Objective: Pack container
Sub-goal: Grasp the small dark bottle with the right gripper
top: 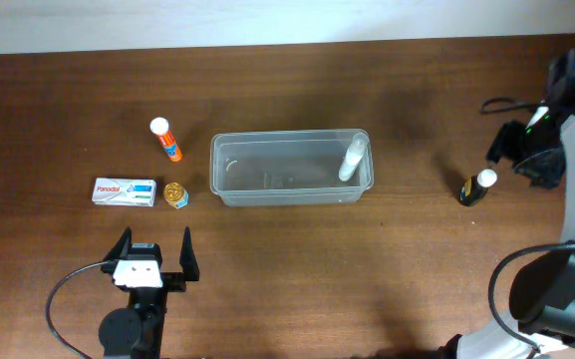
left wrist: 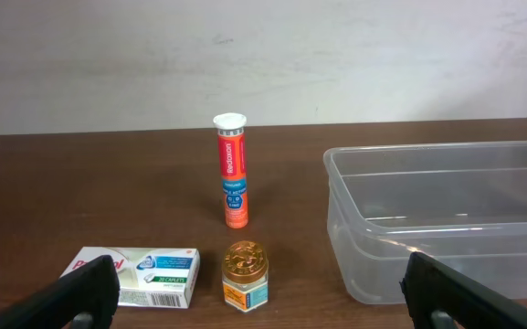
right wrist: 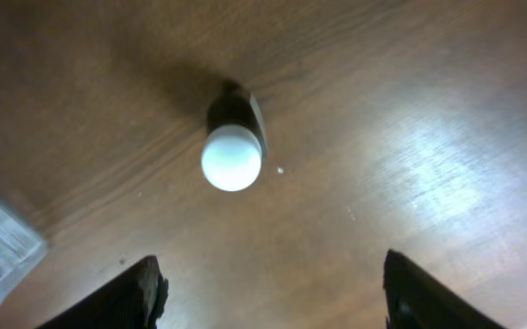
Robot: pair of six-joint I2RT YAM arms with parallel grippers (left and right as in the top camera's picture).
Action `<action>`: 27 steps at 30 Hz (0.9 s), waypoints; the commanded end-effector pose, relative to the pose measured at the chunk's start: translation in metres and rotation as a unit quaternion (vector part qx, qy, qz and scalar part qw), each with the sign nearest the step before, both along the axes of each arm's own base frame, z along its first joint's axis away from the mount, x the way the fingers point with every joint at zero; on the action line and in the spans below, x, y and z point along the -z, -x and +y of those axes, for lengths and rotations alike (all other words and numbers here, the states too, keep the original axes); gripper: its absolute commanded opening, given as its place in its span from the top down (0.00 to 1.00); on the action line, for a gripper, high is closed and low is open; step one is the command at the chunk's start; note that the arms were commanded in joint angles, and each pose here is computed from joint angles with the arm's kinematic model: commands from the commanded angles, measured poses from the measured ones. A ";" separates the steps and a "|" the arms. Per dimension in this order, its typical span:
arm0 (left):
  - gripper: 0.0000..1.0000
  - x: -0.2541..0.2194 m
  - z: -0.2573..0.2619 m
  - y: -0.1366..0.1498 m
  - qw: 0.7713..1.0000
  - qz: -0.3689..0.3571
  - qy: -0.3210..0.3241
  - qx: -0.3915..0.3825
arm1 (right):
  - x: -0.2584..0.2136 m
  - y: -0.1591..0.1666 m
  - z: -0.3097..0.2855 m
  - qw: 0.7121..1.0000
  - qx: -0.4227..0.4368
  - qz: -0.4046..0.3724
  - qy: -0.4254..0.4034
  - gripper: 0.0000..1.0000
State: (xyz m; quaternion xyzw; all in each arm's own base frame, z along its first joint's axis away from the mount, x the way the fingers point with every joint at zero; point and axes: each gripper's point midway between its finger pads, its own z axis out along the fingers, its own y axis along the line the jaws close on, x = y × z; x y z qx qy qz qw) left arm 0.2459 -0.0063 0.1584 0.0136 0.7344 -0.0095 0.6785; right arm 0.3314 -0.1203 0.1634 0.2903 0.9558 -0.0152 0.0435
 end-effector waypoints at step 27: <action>0.00 0.002 0.002 0.000 1.000 0.001 0.001 -0.005 | 0.086 -0.026 0.006 0.998 -0.033 -0.046 -0.022 0.61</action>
